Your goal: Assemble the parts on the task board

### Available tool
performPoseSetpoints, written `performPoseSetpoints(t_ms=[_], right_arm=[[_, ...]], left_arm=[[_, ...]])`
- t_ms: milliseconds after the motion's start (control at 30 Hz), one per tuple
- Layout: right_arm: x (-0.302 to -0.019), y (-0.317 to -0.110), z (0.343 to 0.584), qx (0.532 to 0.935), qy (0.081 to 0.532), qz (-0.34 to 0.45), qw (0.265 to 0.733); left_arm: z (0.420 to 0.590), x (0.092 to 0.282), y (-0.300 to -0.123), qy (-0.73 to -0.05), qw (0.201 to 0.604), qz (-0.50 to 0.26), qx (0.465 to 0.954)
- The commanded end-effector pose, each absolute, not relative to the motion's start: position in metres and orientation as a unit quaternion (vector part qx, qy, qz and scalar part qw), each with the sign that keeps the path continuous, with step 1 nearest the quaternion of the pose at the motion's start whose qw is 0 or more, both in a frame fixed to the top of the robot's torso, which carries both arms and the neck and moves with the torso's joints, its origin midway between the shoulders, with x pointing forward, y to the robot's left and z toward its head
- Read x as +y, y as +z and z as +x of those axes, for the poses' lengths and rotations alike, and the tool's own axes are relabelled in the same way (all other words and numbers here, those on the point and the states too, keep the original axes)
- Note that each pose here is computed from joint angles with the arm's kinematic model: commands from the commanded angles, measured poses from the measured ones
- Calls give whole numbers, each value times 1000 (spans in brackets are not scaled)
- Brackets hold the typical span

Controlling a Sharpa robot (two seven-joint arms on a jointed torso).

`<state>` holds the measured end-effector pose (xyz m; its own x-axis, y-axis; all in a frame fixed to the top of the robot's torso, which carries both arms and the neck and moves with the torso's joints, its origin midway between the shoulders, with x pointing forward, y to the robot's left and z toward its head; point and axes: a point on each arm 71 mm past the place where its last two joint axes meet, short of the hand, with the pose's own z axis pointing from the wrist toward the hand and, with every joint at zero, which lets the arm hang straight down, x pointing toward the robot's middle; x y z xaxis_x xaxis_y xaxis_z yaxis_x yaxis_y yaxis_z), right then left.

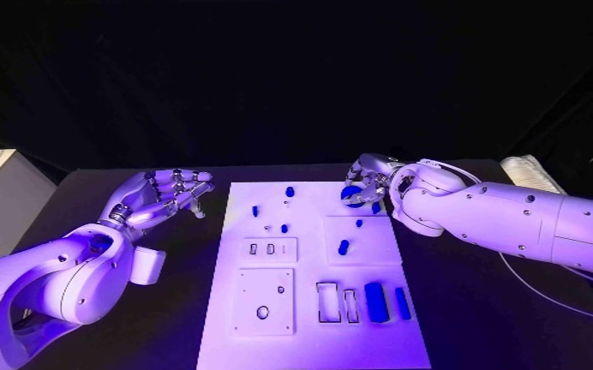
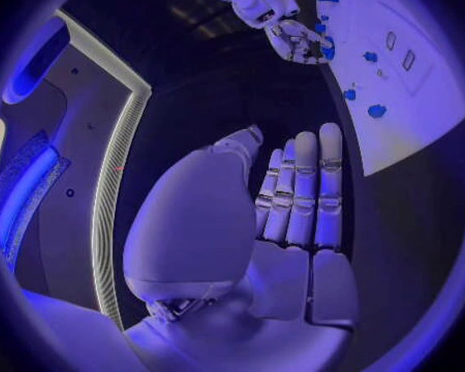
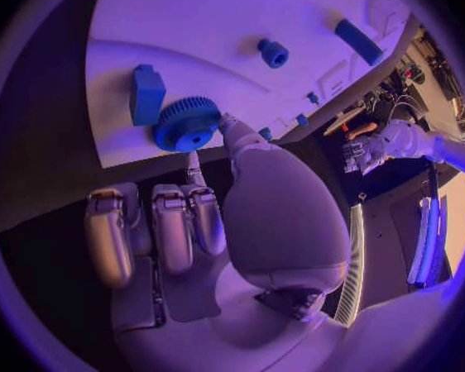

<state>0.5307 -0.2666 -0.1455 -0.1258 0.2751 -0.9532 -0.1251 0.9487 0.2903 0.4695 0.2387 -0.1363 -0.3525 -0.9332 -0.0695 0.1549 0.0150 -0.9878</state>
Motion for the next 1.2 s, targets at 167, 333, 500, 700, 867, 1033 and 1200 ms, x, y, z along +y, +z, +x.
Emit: performPoseSetpoints(t_ms=[167, 333, 500, 700, 867, 1033, 1200], right_arm=[[-261, -137, 526, 690, 198, 52, 694], [-261, -134, 523, 680, 211, 55, 701], [-264, -130, 521, 676, 214, 58, 702], [-275, -131, 519, 697, 195, 61, 687], [-283, -134, 520, 716, 177, 63, 673], [-292, -136, 520, 722, 163, 66, 669], [-296, -137, 519, 726, 157, 67, 666]], left_arm=[[470, 237, -135, -614, 443, -348, 553], [470, 237, -136, -614, 443, -348, 553], [471, 237, -136, -614, 443, -348, 553], [471, 237, -136, -613, 443, -348, 553], [471, 236, -136, -614, 443, -348, 553], [471, 236, -136, -614, 442, -348, 554], [471, 235, -136, -614, 442, -348, 554]])
